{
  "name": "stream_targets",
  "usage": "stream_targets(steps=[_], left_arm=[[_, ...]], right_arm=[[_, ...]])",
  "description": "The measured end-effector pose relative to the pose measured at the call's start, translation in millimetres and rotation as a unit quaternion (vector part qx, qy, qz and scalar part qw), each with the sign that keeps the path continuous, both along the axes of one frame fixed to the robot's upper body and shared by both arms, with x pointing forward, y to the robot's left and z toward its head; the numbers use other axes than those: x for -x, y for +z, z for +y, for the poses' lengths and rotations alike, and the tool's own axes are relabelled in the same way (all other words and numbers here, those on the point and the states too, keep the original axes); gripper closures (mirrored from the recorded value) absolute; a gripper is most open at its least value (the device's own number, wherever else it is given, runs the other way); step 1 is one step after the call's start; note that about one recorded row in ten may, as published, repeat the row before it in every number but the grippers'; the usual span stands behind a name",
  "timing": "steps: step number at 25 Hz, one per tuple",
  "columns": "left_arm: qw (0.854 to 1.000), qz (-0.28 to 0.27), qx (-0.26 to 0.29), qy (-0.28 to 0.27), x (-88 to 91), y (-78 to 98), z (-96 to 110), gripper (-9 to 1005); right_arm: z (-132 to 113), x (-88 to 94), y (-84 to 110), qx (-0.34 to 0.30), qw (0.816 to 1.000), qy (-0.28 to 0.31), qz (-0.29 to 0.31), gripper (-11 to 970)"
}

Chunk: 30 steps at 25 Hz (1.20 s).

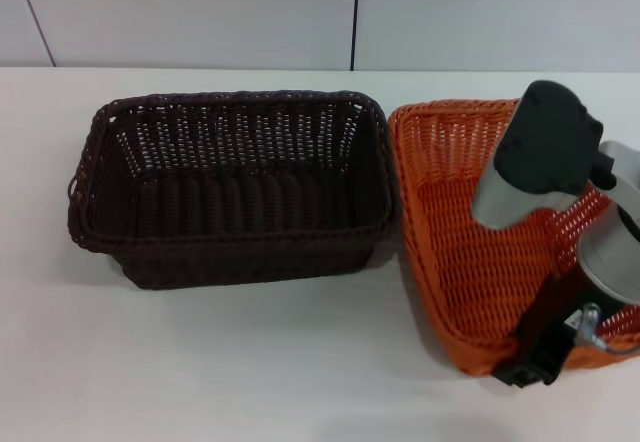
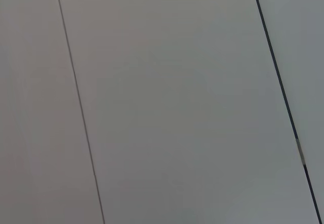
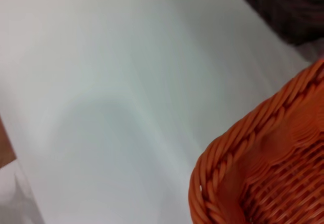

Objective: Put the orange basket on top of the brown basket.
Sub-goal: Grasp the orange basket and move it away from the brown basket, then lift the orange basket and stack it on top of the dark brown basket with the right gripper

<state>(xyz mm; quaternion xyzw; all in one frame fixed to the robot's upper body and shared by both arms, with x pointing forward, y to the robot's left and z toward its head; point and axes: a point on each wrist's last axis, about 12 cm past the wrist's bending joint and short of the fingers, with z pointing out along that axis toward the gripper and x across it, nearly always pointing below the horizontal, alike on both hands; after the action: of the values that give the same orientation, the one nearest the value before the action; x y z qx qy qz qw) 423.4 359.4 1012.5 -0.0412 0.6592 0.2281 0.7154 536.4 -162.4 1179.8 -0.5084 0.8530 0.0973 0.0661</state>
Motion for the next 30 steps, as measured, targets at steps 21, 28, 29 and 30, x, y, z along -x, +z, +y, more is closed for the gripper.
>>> stream_targets(steps=[21,28,29,30], left_arm=[[1.0,0.01,-0.015,0.001,-0.2,-2.0,6.2,213],[1.0,0.009,-0.016,0.005,-2.9,-1.2,8.7,213],[1.0,0.009,-0.016,0.005,-2.9,-1.2,8.7,213],[1.0,0.01,-0.017,0.004,-3.3,-1.3,8.8,213]], right_arm=[[18.1,11.8,81.2,-0.056,0.984,-0.068,-0.154,802],[30.1,9.2,110.8,-0.056,0.97,-0.051,-0.233,808],[33.5,7.3,112.6,-0.055,0.967,-0.041,-0.244,808],[38.0,5.4,114.3,-0.053,0.964,-0.024,-0.258,808]])
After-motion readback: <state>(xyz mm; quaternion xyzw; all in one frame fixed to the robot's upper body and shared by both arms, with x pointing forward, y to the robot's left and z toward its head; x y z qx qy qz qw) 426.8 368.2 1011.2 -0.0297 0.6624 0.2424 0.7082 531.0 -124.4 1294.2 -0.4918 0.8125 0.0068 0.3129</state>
